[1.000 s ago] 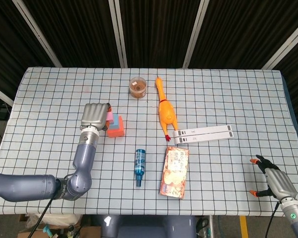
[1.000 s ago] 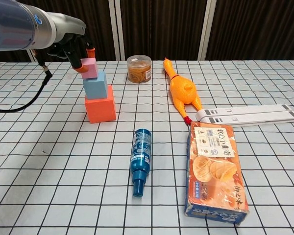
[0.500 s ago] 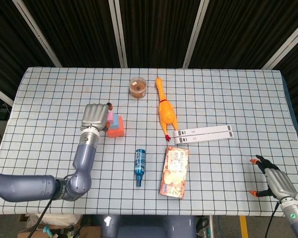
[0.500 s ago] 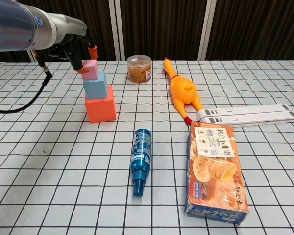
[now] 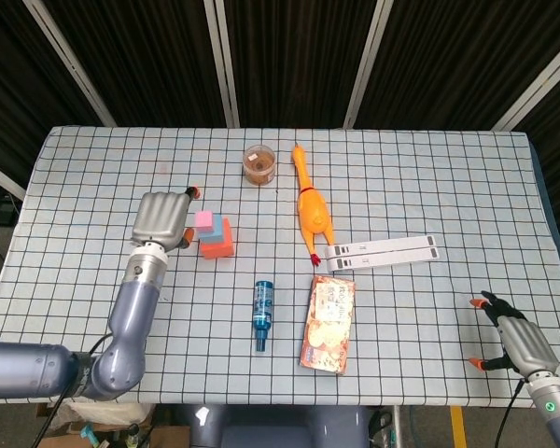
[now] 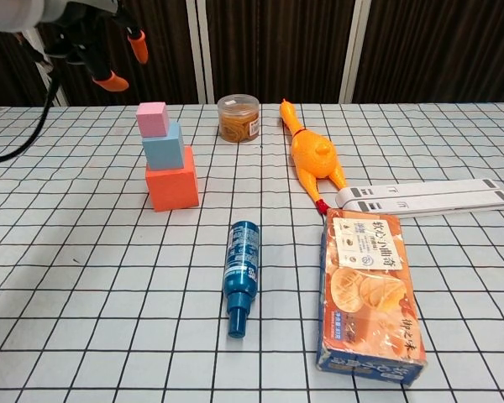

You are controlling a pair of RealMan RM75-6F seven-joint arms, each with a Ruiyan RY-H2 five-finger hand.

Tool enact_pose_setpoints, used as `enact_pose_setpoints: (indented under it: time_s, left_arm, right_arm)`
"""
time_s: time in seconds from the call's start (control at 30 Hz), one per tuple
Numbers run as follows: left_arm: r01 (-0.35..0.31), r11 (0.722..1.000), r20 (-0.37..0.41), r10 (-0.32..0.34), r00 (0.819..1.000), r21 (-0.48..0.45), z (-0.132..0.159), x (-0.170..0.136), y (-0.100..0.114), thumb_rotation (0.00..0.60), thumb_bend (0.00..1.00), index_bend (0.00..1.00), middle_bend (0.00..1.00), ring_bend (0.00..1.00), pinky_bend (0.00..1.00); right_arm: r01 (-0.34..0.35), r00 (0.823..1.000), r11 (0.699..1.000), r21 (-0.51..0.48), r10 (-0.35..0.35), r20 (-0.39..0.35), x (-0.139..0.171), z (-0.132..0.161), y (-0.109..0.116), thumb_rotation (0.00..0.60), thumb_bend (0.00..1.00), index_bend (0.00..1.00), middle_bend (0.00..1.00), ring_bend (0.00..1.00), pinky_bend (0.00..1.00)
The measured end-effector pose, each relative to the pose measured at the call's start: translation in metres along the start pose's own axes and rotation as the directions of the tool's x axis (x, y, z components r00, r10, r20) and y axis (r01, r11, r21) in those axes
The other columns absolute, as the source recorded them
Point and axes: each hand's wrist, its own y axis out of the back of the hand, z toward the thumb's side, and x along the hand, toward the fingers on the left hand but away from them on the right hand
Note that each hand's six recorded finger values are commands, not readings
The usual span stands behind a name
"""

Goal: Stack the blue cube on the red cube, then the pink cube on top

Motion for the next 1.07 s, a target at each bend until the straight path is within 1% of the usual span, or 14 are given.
enact_pose_setpoints:
  time_s: [0.03,0.1,0.13,0.2,0.3,0.37,0.47,0.53,0.6,0.67,0.73,0.83,0.97,1.07]
  left_arm:
    - [0.002,1.000,0.012,-0.002,1.000,0.000,-0.003,-0.008,0.003,0.600,0.34,0.16,0.68,0.53,0.62]
    - [0.007,1.000,0.033,-0.008,0.999,0.007,-0.008,-0.022,0.007,0.600,0.28,0.13,0.52,0.40,0.50]
    - [0.011,1.000,0.047,-0.012,0.999,0.015,-0.013,-0.033,0.009,0.600,0.27,0.13,0.47,0.36,0.46]
    - [0.014,1.000,0.070,-0.016,0.997,0.027,-0.021,-0.049,0.010,0.600,0.26,0.12,0.36,0.26,0.33]
    - [-0.001,1.000,0.101,-0.001,0.995,0.019,-0.035,-0.066,0.008,0.600,0.25,0.12,0.25,0.18,0.20]
    - [-0.034,0.999,0.112,0.034,0.993,-0.004,-0.050,-0.073,0.006,0.600,0.25,0.12,0.22,0.14,0.16]
    - [-0.103,0.994,0.133,0.108,0.985,-0.042,-0.072,-0.084,0.002,0.600,0.22,0.11,0.15,0.08,0.13]
    - [-0.155,0.986,0.149,0.163,0.975,-0.066,-0.090,-0.093,-0.004,0.600,0.20,0.10,0.12,0.05,0.10]
    - [-0.191,0.978,0.153,0.202,0.967,-0.085,-0.110,-0.100,-0.014,0.600,0.17,0.08,0.08,0.01,0.05]
    - [-0.218,0.971,0.153,0.231,0.961,-0.100,-0.136,-0.108,-0.032,0.600,0.15,0.04,0.03,0.00,0.03]
    - [-0.224,0.970,0.148,0.236,0.961,-0.090,-0.162,-0.115,-0.054,0.600,0.15,0.01,0.01,0.00,0.01]
    - [-0.214,0.976,0.125,0.217,0.968,-0.033,-0.192,-0.120,-0.082,0.600,0.14,0.00,0.00,0.00,0.01]
    - [-0.188,0.982,0.020,0.188,0.982,-0.006,-0.218,-0.129,-0.111,0.600,0.14,0.00,0.00,0.00,0.01]
    - [-0.186,0.983,-0.040,0.186,0.982,-0.002,-0.230,-0.133,-0.124,0.600,0.14,0.00,0.00,0.00,0.01]
  right_arm:
    - [0.003,1.000,1.000,-0.001,-0.003,0.000,0.001,0.000,0.001,0.600,0.04,0.17,0.05,0.07,0.13]
    - [0.008,1.000,1.000,-0.003,-0.008,0.001,0.002,0.000,0.002,0.600,0.04,0.17,0.05,0.07,0.13]
    - [0.010,1.000,1.000,-0.003,-0.010,0.001,0.002,0.000,0.002,0.600,0.04,0.17,0.05,0.07,0.13]
    - [0.013,1.000,1.000,-0.001,-0.013,0.000,0.003,0.000,0.003,0.600,0.04,0.17,0.05,0.07,0.13]
    - [0.027,1.000,1.000,0.001,-0.027,-0.002,0.003,0.001,0.005,0.600,0.04,0.17,0.05,0.07,0.13]
    - [0.042,0.999,0.999,0.004,-0.042,-0.002,0.003,0.000,0.007,0.600,0.04,0.17,0.05,0.07,0.13]
    - [0.071,0.997,0.997,0.008,-0.071,0.001,0.002,-0.001,0.009,0.600,0.04,0.17,0.05,0.07,0.13]
    - [0.082,0.997,0.997,0.014,-0.082,0.007,0.001,-0.003,0.009,0.600,0.04,0.16,0.05,0.07,0.13]
    - [0.090,0.996,0.996,0.020,-0.090,0.009,-0.001,-0.003,0.009,0.600,0.04,0.12,0.05,0.07,0.13]
    - [0.102,0.995,0.994,0.027,-0.102,0.010,-0.002,-0.004,0.009,0.600,0.04,0.08,0.05,0.07,0.13]
    - [0.118,0.993,0.993,0.032,-0.118,0.012,-0.002,-0.004,0.010,0.600,0.04,0.06,0.05,0.07,0.13]
    - [0.143,0.990,0.989,0.040,-0.144,0.013,-0.002,-0.005,0.013,0.600,0.04,0.06,0.05,0.07,0.13]
    - [0.189,0.982,0.980,0.059,-0.189,0.002,-0.002,-0.005,0.018,0.600,0.04,0.08,0.05,0.07,0.13]
    - [0.214,0.977,0.974,0.072,-0.214,-0.005,-0.003,-0.006,0.020,0.600,0.04,0.08,0.05,0.07,0.13]
